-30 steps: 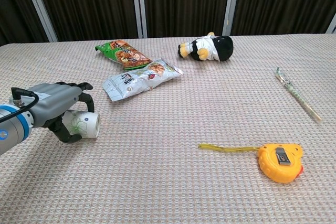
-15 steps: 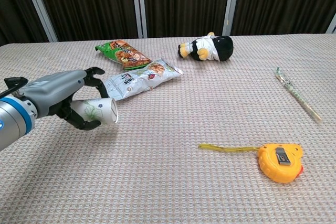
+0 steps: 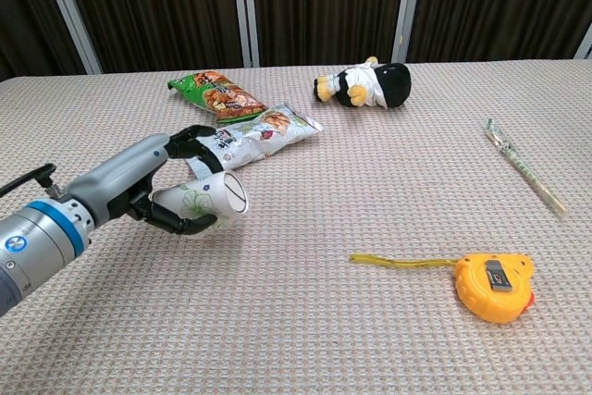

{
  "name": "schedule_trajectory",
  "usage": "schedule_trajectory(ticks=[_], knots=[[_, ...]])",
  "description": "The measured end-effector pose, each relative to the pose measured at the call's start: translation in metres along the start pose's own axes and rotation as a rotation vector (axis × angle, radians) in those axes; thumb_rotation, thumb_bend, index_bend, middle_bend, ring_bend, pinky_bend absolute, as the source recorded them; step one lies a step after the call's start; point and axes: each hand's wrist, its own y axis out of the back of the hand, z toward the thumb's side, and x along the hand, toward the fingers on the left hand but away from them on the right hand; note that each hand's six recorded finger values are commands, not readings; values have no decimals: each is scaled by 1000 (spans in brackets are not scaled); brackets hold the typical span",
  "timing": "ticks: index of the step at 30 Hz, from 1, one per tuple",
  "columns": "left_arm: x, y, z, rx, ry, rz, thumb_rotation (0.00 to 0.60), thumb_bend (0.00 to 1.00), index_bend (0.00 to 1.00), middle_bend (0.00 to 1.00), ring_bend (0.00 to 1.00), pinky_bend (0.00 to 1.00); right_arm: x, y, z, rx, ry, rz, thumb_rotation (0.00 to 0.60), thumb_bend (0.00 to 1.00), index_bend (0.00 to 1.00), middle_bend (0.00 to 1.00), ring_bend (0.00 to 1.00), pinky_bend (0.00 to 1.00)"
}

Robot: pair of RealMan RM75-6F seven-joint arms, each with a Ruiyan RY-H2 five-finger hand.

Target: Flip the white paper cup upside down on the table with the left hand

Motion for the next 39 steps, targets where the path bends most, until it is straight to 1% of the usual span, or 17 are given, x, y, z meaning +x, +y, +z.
schedule_trajectory(ticks=[3,5,14,17,19,21,23,28,31,34,37,39], knots=[[-5,-7,-4,-14,-11,-21,600,228,376,0,0,0,0,1,0,0,0,-3,600,0,0,0,0,0],[-10,-6,-8,-13,-7,-27,600,228,374,0,0,0,1,1,0,-1,0,-3,600,0,0,0,0,0],[-32,10,-31,4,19,-21,600,227,319,0,0,0,1,-1,2,6,3,0,600,0,0,0,0,0],[-38,14,-38,15,31,-22,600,227,251,0,0,0,1,-2,3,9,3,1,600,0,0,0,0,0],[-42,17,-44,28,42,-27,600,217,152,0,0,0,1,-2,3,11,3,1,600,0,0,0,0,0],[-45,19,-47,39,48,-29,600,194,29,0,0,0,1,-3,3,12,3,3,600,0,0,0,0,0],[-47,20,-49,49,52,-29,600,178,0,0,0,0,1,-3,3,14,3,5,600,0,0,0,0,0],[-52,25,-54,84,68,-20,600,156,0,0,0,0,1,-3,3,15,1,5,600,0,0,0,0,0],[-55,35,-55,112,68,14,600,157,0,0,0,0,1,-2,3,16,1,0,600,0,0,0,0,0],[-63,52,-56,169,66,84,600,156,0,0,0,0,0,-2,1,16,-3,-5,600,0,0,0,0,0],[-77,73,-58,275,81,168,600,129,0,0,0,0,0,-2,2,17,-3,-7,600,0,0,0,0,0],[-89,87,-62,357,107,221,600,122,0,0,0,0,-1,-2,2,20,-2,-8,600,0,0,0,0,0]])
